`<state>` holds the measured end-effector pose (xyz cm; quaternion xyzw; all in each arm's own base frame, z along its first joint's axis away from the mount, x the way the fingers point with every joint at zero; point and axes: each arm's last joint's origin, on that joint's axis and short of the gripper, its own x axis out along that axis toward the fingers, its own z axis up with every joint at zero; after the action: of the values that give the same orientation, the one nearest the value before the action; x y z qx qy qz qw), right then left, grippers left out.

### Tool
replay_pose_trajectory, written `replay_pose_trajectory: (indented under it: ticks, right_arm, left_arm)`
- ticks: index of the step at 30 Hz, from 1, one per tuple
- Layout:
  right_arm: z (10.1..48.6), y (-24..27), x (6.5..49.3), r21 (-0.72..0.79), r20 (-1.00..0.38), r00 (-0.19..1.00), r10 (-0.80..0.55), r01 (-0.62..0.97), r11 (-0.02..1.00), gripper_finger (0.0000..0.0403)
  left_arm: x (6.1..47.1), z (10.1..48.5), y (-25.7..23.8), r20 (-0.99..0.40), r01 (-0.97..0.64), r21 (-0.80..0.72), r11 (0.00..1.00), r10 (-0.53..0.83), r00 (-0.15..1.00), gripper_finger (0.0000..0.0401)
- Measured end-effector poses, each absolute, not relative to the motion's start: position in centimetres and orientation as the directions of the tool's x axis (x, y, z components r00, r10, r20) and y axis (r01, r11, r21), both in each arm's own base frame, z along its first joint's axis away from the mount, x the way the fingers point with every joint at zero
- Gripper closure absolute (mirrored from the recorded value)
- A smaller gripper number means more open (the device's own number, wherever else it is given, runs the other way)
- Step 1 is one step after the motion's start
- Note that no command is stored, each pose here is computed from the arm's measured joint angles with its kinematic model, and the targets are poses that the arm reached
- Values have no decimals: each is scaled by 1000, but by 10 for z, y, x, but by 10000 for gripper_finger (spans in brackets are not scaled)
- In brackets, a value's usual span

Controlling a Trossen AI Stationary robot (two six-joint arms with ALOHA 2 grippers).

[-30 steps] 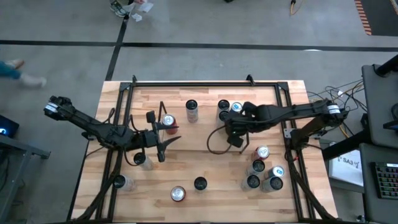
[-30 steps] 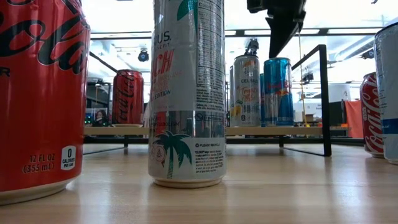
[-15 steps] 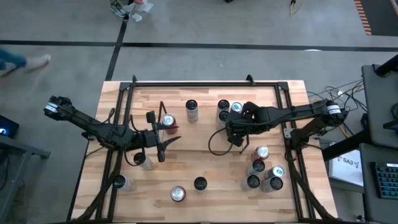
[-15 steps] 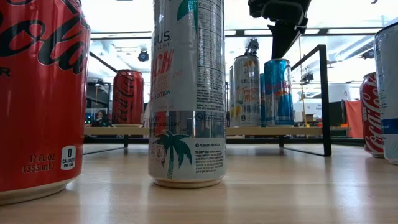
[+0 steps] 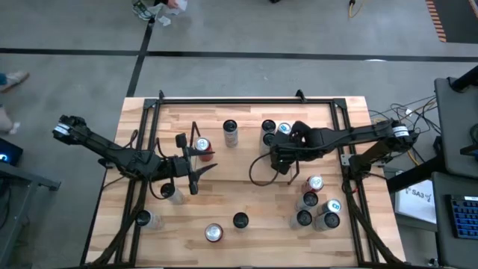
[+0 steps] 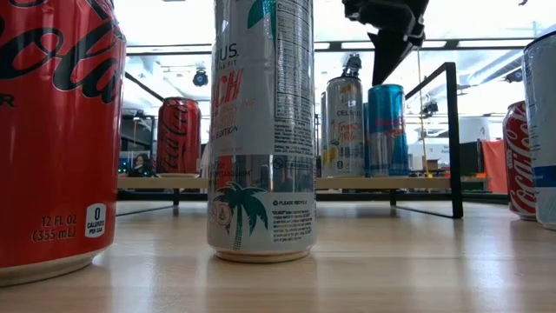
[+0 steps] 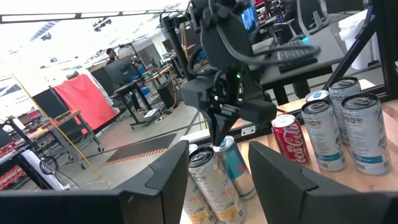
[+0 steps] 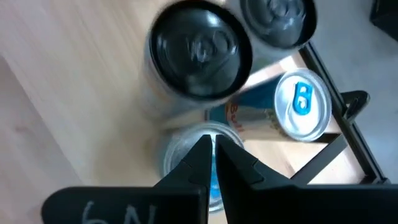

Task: Place canned beverage on shelf
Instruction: Put the left blue soda can on the shelf aligned with the other blue soda can

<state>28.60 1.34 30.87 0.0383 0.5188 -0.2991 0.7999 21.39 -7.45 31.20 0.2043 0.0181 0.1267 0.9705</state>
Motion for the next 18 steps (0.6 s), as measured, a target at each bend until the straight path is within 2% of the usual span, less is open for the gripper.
replay_pose_trajectory:
  ticks: [5,11,18]
  right_arm:
    - [323,14,286,-193,-855,327,-402,519,833,390]
    - [327,21,285,10,-931,332,-155,445,895,390]
    - [317,20,282,-37,-942,282,-182,453,891,390]
  left_arm:
    - [214,312,-75,14,-237,404,884,253,967,249]
    - [214,312,-75,14,-237,406,883,253,967,249]
    - [214,312,-75,14,-237,406,882,253,967,249]
